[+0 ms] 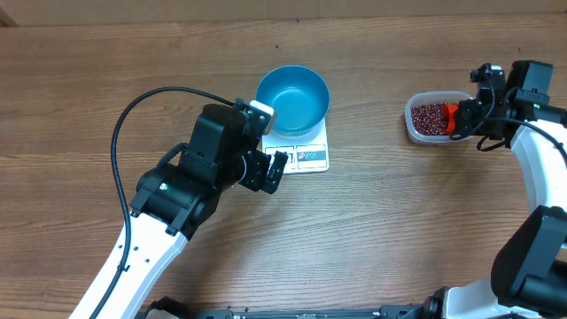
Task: Scoop item into bowl and weigh 150g on scale
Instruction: 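Lower the red scoop into the beans with the right gripper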
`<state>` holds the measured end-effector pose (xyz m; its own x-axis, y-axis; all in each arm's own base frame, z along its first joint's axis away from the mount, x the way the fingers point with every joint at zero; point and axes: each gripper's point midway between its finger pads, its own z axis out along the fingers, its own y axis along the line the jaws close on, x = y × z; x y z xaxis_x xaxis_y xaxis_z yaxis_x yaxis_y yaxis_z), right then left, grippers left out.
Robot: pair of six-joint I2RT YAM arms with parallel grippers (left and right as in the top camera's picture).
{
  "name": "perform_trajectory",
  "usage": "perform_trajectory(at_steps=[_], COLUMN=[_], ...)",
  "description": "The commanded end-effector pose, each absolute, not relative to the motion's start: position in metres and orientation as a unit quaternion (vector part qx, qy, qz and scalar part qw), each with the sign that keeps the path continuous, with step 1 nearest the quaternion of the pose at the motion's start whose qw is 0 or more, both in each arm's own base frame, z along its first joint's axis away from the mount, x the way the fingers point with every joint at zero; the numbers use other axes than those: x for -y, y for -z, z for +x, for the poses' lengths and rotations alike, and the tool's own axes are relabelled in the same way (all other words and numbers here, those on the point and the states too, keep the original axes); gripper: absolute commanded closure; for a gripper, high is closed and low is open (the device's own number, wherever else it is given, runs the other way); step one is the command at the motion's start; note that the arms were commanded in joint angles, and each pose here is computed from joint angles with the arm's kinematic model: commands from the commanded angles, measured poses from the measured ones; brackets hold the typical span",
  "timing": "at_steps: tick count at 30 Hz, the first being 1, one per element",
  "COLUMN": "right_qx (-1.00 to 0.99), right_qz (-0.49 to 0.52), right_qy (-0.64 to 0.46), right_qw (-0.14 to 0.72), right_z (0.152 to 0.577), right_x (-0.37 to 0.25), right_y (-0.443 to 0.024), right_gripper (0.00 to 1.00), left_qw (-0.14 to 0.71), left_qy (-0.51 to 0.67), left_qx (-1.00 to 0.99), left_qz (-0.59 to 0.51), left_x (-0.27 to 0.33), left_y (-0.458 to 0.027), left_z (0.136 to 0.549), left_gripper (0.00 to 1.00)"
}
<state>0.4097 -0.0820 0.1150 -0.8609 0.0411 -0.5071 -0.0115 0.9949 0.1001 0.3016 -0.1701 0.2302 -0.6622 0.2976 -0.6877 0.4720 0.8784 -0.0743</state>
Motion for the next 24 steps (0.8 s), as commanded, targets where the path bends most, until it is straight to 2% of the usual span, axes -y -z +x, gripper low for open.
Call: perform_trajectory(at_steps=[1, 24], right_qx=[-0.968, -0.963], right_qz=[0.01, 0.002], right_qy=[-0.06, -0.093], right_qw=[0.245, 0.252], right_z=[0.406, 0.408], right_x=[0.082, 0.07], right_y=[-0.102, -0.103], right_gripper=[0.96, 0.96], left_qw=[0.347, 0.347], left_qy=[0.121, 0.121], left_qx=[-0.903, -0.903], left_qz=[0.223, 0.223], left_x=[0.17, 0.17], left_y=[-0.225, -0.225], left_z=[0.302, 0.302], left_gripper=[0.0, 0.0])
